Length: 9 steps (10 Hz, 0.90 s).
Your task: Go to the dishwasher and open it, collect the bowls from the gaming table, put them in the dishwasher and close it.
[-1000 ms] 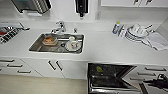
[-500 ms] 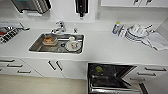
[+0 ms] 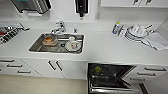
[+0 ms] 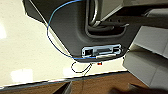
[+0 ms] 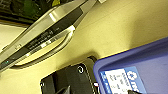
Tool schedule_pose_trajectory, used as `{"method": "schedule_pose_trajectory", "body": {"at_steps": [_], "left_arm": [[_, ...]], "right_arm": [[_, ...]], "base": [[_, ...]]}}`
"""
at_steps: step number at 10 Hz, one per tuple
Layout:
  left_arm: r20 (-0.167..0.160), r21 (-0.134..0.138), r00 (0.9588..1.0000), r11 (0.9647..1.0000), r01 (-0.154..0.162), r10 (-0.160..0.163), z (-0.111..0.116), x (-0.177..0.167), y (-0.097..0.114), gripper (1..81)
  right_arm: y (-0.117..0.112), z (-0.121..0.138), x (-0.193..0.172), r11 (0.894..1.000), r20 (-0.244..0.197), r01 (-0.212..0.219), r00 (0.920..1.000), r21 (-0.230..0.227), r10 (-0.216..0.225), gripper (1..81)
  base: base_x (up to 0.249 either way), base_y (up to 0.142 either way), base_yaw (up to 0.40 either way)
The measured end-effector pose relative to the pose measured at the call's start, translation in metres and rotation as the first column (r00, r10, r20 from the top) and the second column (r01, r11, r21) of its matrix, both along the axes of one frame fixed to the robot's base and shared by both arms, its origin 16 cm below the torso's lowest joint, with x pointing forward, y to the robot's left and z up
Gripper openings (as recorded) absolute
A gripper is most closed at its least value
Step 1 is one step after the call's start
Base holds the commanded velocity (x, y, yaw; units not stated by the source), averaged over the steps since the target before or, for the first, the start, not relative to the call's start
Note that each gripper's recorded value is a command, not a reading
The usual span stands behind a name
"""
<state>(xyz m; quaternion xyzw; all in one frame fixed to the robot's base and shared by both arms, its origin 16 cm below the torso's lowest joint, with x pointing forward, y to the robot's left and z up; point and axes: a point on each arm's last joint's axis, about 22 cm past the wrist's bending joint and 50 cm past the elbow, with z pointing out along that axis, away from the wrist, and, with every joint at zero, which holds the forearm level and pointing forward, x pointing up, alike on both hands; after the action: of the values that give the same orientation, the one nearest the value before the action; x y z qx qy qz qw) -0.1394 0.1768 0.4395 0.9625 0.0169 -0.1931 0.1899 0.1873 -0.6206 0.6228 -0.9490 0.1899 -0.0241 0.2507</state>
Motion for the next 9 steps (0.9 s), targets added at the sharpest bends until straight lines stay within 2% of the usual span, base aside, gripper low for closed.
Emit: {"method": "schedule_pose_trajectory", "body": {"at_steps": [1,3,5,7,9], "left_arm": [[0.002,-0.001,1.0,1.0,-0.002,0.002,0.0,0.0,0.0,81.1],[0.03,-0.004,0.9992,0.9996,-0.028,0.028,-0.002,0.008,0.001,81.1],[0.031,-0.004,0.9991,0.9996,-0.029,0.029,-0.002,0.009,0.001,81.1],[0.031,-0.005,0.9991,0.9996,-0.029,0.029,-0.002,0.009,0.001,81.1],[0.032,-0.006,0.9991,0.9995,-0.03,0.03,-0.002,0.009,0.0,81.1]], "right_arm": [[0.001,0.0,-0.019,1.0,-0.012,-0.004,0.9999,0.003,0.004,81.1],[0.005,-0.001,-0.053,1.0,-0.02,-0.008,0.9998,0.006,0.008,81.1],[0.023,-0.01,-0.087,1.0,-0.028,-0.007,0.9996,0.029,0.008,81.1],[0.022,-0.004,-0.107,1.0,-0.012,0.001,0.9999,0.024,0.0,81.1],[0.031,-0.007,-0.119,0.999,-0.006,-0.029,0.9995,0.038,0.03,81.1]], "base": [[0.0,0.0,0.0],[0.0,0.0,0.0],[0.0,0.0,0.0],[0.0,0.0,0.0],[0.0,0.0,0.0]]}}
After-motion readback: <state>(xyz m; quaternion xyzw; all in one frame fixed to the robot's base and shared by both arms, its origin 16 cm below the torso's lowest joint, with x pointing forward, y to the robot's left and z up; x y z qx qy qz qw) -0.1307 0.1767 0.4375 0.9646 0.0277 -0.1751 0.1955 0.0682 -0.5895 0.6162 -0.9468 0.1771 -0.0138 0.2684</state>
